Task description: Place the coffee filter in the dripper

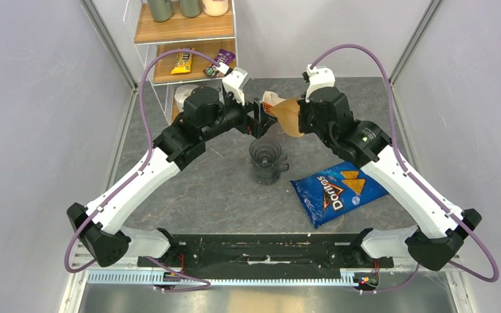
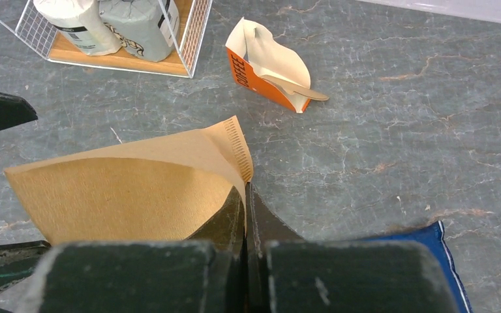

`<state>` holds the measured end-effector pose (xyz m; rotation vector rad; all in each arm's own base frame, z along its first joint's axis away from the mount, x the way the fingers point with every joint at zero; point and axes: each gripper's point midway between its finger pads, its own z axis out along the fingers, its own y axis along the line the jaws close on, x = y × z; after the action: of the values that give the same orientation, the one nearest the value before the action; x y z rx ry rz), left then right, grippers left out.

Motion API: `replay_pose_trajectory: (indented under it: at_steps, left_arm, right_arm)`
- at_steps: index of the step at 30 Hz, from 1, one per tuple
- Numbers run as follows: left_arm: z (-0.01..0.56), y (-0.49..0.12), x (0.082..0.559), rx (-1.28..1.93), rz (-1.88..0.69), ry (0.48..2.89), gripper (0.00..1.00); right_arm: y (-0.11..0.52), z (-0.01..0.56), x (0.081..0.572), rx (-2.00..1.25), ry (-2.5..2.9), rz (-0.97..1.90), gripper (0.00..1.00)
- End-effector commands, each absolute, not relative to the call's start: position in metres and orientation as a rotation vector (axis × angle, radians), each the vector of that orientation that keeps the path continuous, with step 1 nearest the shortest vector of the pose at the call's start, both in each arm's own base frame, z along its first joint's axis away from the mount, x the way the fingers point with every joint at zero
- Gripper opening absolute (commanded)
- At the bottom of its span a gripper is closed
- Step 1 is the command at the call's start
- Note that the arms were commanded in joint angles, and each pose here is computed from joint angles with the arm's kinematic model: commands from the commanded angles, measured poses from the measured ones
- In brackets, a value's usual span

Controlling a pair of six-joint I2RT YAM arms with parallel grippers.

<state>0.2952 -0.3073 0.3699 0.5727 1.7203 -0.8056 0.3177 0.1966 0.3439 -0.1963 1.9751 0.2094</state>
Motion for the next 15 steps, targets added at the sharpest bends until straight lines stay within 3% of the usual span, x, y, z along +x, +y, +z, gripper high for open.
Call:
replay_pose_trajectory:
  at_steps: [1, 8, 15]
  left_arm:
    - [0.406, -0.3, 0.297, 0.548, -0.765, 1.585, 0.9]
    - [0.41, -0.3, 0.295, 0.571, -0.759, 1.543, 0.91]
    - [0.404, -0.309, 0.314, 0.582, -0.58, 1.562, 0.89]
  right_arm:
    - [0.199, 0.356, 0.328, -0.177, 1.916, 0.171, 0.0]
    - [0.202, 0.355, 0.329, -0.175, 1.909, 0.174, 0.0]
    - [0.221, 0.363, 0.327, -0.183, 1.898, 0.26, 0.0]
